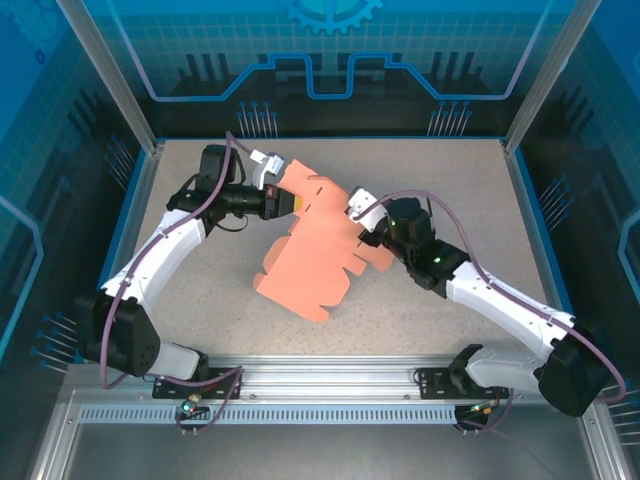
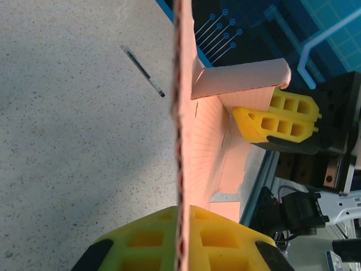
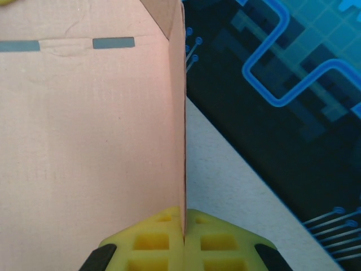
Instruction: Fold the paper box
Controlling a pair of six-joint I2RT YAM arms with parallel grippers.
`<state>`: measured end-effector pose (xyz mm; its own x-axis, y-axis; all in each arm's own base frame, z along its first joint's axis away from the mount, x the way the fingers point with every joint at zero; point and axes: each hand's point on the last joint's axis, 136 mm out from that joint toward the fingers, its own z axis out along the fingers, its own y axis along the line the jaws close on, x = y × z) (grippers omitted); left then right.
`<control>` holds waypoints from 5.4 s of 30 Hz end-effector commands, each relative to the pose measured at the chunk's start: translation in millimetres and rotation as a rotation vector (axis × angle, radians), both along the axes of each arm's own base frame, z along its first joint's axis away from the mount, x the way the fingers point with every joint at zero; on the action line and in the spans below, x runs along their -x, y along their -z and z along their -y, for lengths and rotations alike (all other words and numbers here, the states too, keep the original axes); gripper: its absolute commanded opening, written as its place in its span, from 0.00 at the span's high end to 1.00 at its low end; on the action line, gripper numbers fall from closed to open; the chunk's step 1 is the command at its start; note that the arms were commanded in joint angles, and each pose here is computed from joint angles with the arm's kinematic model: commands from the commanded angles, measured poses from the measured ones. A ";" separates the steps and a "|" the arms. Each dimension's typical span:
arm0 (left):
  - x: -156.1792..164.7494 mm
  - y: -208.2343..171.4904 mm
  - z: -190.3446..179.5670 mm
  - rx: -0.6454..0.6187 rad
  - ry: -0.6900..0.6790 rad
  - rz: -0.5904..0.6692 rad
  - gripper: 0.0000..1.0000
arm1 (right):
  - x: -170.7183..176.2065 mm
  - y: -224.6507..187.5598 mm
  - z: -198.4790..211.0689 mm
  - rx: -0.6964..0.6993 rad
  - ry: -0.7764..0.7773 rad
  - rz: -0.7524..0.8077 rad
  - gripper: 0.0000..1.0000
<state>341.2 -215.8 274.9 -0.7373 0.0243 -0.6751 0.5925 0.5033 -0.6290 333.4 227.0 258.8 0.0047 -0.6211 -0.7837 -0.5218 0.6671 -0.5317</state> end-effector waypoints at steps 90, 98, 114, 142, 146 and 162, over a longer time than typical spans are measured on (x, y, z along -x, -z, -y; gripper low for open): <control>19.4 228.6 115.4 -0.309 -0.091 -0.014 0.74 | -31.0 147.7 60.2 -0.126 0.217 -0.844 1.00; 15.9 248.0 114.5 -0.342 -0.105 -0.045 0.78 | -30.8 145.7 59.1 -0.139 0.216 -0.842 1.00; 12.4 277.5 113.1 -0.327 -0.158 -0.092 0.83 | -13.6 140.2 38.1 -0.211 0.256 -0.845 1.00; 12.7 275.2 110.3 -0.217 -0.213 -0.064 0.84 | 12.8 152.5 -7.6 -0.203 0.290 -0.860 1.00; 12.3 274.2 108.9 -0.216 -0.218 -0.063 0.84 | 6.5 146.2 3.4 -0.154 0.318 -0.814 1.00; 2.5 248.0 107.8 -0.180 -0.237 -0.036 0.75 | -20.0 133.8 41.8 0.152 0.389 -0.604 1.00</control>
<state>343.8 -332.1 30.4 -0.7317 -0.0427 -0.6803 0.4519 0.7168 -0.5311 347.7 195.8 125.0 -0.6657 -0.5173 -0.5378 -0.4928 0.8460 -0.2037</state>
